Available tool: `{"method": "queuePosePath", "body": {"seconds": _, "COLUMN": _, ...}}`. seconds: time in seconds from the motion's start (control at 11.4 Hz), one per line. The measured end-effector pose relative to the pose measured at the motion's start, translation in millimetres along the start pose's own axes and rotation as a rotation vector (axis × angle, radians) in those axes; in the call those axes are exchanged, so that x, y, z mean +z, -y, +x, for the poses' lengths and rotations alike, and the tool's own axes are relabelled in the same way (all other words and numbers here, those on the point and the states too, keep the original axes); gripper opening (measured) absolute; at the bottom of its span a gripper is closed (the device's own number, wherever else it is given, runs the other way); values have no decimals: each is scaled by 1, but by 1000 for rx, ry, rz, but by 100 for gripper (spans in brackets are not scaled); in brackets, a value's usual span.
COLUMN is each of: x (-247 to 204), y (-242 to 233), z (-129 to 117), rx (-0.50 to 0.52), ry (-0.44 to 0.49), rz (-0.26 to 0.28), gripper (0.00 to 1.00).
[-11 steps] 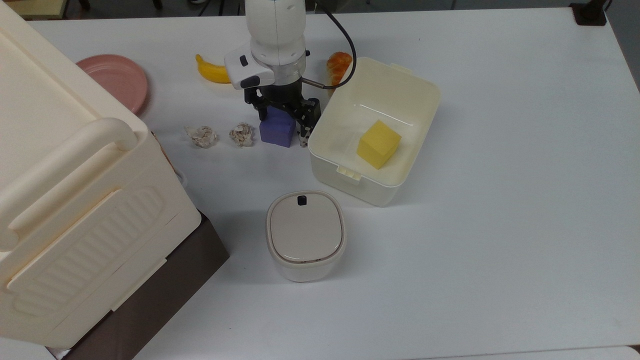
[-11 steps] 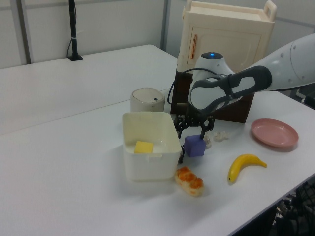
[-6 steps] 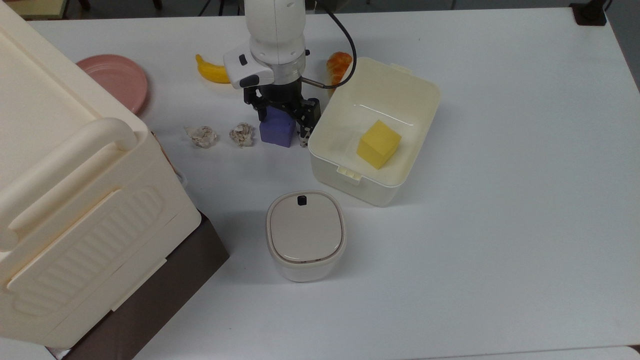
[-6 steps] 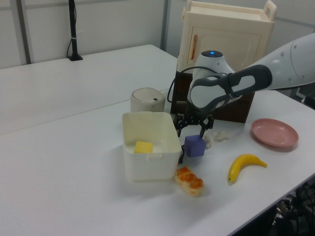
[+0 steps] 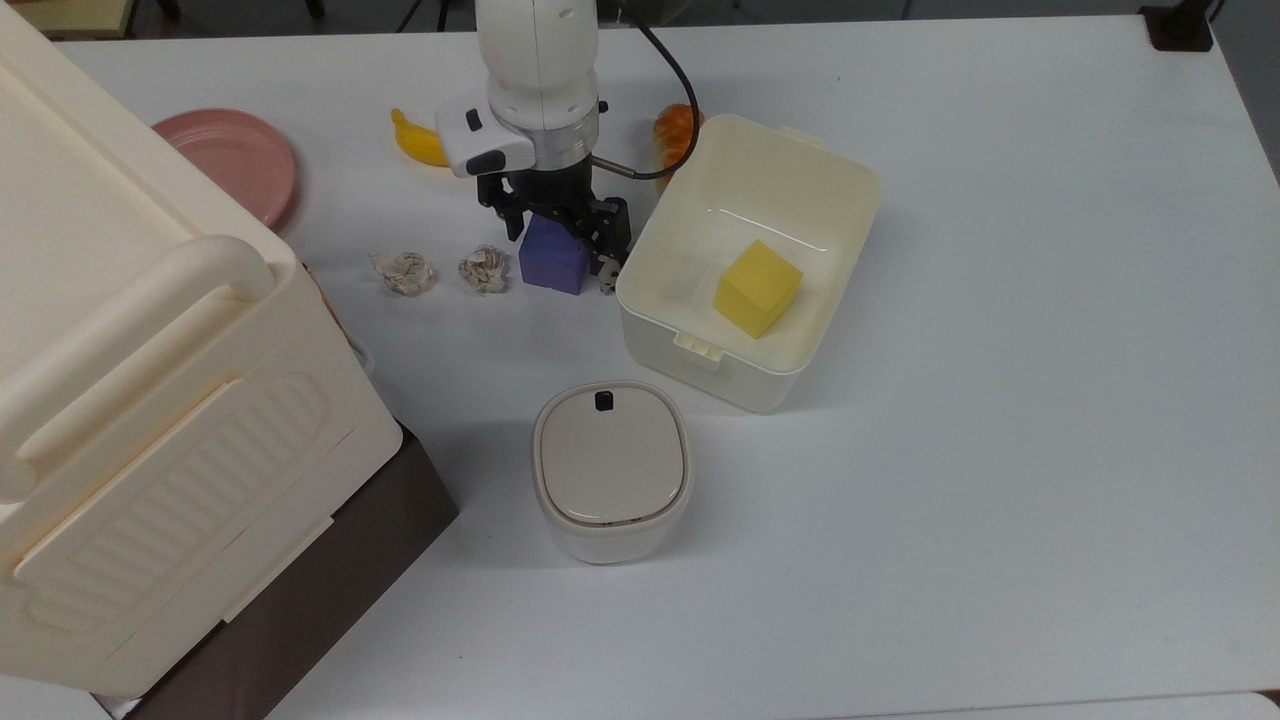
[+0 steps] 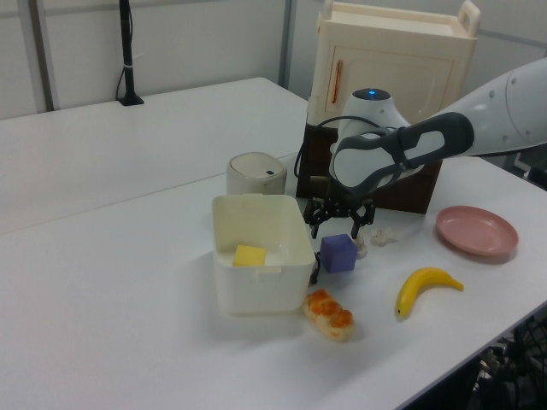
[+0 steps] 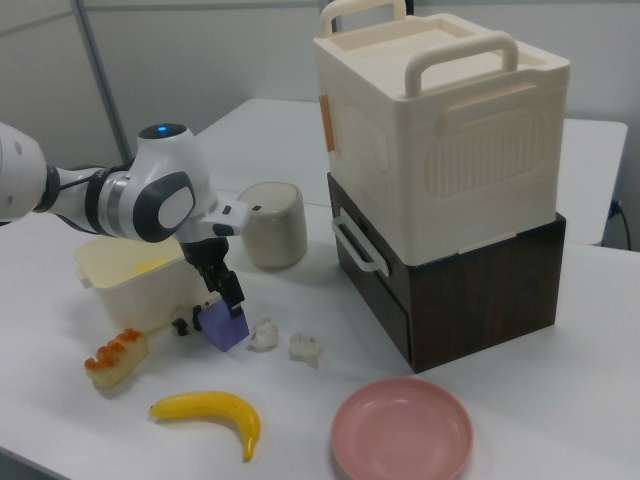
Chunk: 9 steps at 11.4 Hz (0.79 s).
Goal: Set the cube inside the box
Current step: 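Close the gripper around the purple cube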
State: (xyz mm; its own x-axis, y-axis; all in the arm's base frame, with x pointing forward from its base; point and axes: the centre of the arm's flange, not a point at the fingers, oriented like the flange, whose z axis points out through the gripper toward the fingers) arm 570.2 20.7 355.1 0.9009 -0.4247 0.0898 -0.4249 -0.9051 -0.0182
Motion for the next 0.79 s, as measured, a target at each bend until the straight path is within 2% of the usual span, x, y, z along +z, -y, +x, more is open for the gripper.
{"method": "queuePosePath", "body": {"seconds": 0.52, "x": 17, "y": -3, "z": -1, "rx": -24, "ry": 17, "rz": -34, "gripper": 98}}
{"method": "queuePosePath", "body": {"seconds": 0.7, "x": 18, "y": -3, "z": -1, "rx": -25, "ry": 18, "rz": -36, "gripper": 68}}
{"method": "queuePosePath", "body": {"seconds": 0.79, "x": 16, "y": -3, "z": 0, "rx": -26, "ry": 14, "rz": -35, "gripper": 58}}
